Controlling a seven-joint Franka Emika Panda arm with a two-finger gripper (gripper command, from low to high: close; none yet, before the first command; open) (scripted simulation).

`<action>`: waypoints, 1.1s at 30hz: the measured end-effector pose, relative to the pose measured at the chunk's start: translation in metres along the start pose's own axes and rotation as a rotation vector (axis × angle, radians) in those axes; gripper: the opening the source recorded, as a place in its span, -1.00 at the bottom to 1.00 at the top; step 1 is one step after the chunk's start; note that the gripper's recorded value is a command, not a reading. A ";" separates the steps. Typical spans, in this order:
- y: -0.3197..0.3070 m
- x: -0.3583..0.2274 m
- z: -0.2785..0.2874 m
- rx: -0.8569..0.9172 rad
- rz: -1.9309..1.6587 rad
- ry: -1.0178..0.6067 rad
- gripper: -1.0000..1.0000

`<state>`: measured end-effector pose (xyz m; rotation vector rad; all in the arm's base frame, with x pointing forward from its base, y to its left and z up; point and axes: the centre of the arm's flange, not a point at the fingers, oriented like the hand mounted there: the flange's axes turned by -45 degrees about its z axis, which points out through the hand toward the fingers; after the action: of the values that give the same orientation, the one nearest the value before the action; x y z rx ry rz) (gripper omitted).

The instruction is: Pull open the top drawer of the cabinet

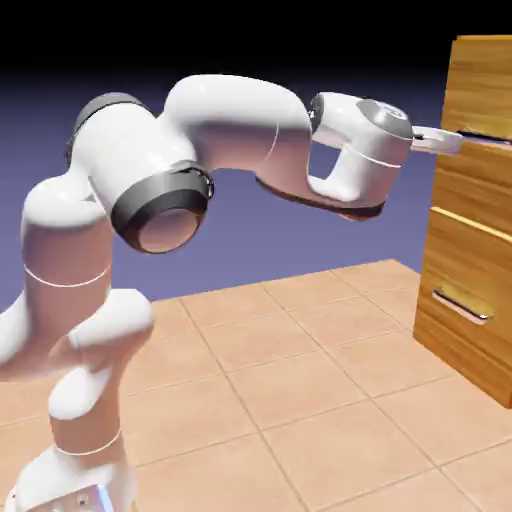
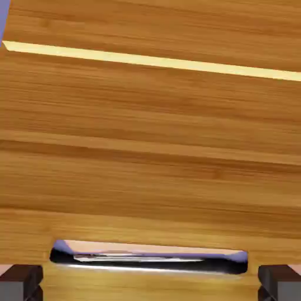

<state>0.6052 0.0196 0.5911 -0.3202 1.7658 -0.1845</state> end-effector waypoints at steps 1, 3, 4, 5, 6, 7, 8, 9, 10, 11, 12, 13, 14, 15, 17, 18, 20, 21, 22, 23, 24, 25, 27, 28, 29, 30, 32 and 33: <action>0.001 0.001 0.006 0.010 -0.080 -0.008 0.00; 0.002 0.003 0.017 0.031 -0.240 -0.024 0.00; 0.003 0.003 0.022 0.043 -0.322 -0.031 0.00; 0.004 0.004 0.028 0.055 -0.404 -0.038 0.00; 0.005 0.004 0.033 0.068 -0.486 -0.045 0.00; 0.006 0.004 0.038 0.082 -0.569 -0.052 0.00; 0.007 0.004 0.043 0.096 -0.652 -0.058 0.00; 0.008 0.004 0.048 0.111 -0.735 -0.065 0.00; 0.009 0.004 0.053 0.127 -0.819 -0.071 0.00; 0.011 0.003 0.057 0.144 -0.904 -0.076 0.00; 0.012 0.002 0.061 0.161 -0.989 -0.082 0.00; 0.013 0.001 0.066 0.180 -1.074 -0.087 0.00; 0.014 -0.001 0.070 0.199 -1.159 -0.091 0.00; 0.015 -0.003 0.073 0.219 -1.244 -0.096 0.00; 0.015 -0.003 0.074 0.221 -1.252 -0.096 0.00; 0.013 -0.006 0.080 0.223 -1.249 -0.098 0.00; 0.011 -0.011 0.094 0.224 -1.247 -0.099 0.00; 0.010 -0.012 0.101 0.224 -1.247 -0.099 0.00; 0.009 -0.013 0.108 0.223 -1.247 -0.098 0.00; 0.009 -0.013 0.115 0.222 -1.249 -0.097 0.00; 0.009 -0.013 0.122 0.221 -1.252 -0.096 -1.00; 0.009 -0.013 0.122 0.221 -1.252 -0.096 -1.00; 0.010 -0.011 0.116 0.221 -1.251 -0.096 -1.00; 0.011 -0.010 0.110 0.222 -1.252 -0.096 -1.00; 0.012 -0.009 0.103 0.222 -1.252 -0.096 -1.00; 0.012 -0.008 0.096 0.222 -1.252 -0.096 -1.00; 0.014 -0.005 0.082 0.222 -1.252 -0.096 -1.00; 0.015 -0.003 0.074 0.222 -1.252 -0.096 -1.00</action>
<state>0.6763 0.0385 0.5735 -1.2092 1.2085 -1.2093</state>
